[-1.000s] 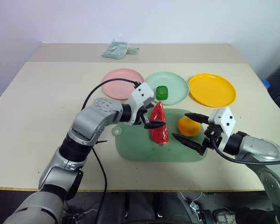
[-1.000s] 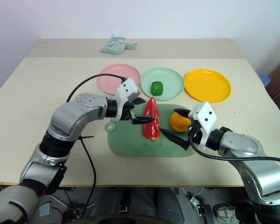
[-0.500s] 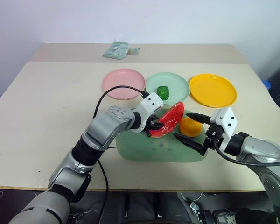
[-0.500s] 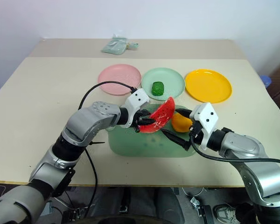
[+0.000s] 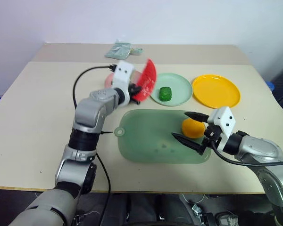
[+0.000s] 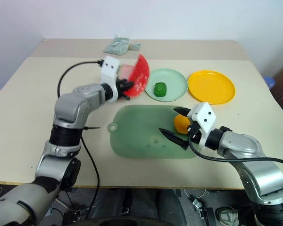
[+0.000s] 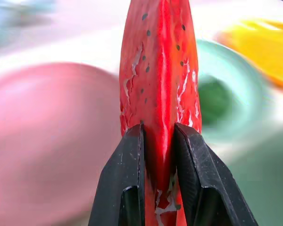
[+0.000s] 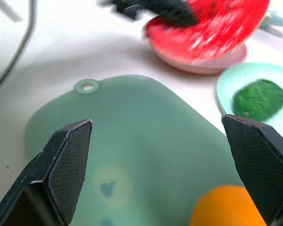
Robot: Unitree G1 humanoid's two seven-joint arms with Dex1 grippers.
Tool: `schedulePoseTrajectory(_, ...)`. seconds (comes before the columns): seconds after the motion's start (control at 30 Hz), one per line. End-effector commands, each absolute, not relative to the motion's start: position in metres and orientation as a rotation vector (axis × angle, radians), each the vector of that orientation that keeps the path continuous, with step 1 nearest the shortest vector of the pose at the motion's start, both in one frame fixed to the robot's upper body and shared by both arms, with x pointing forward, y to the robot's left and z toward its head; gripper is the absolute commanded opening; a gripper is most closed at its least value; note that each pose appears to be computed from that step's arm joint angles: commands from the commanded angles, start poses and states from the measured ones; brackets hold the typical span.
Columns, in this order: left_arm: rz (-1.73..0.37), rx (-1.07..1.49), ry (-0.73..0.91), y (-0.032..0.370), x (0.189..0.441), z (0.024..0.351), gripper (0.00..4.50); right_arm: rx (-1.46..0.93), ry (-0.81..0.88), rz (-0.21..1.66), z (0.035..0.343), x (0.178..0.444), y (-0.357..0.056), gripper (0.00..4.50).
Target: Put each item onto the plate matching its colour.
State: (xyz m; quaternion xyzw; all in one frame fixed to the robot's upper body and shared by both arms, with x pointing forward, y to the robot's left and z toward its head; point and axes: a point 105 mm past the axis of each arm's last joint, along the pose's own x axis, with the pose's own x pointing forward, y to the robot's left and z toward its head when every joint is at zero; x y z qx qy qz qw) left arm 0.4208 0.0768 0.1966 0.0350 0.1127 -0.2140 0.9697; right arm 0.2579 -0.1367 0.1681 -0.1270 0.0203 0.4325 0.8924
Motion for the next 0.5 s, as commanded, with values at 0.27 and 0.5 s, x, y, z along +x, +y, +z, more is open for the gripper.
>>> schedulePoseTrajectory(0.27,-0.264,-0.043,0.205,0.083,0.463,0.21,2.22,-0.262,-0.023,0.875,0.175,0.265,-0.128,4.5)
schedulePoseTrajectory(0.5,-0.363,-0.045,0.004,0.096,0.444,0.239,4.19,-0.3,0.035,0.68,0.174,0.277,-0.178,4.5)
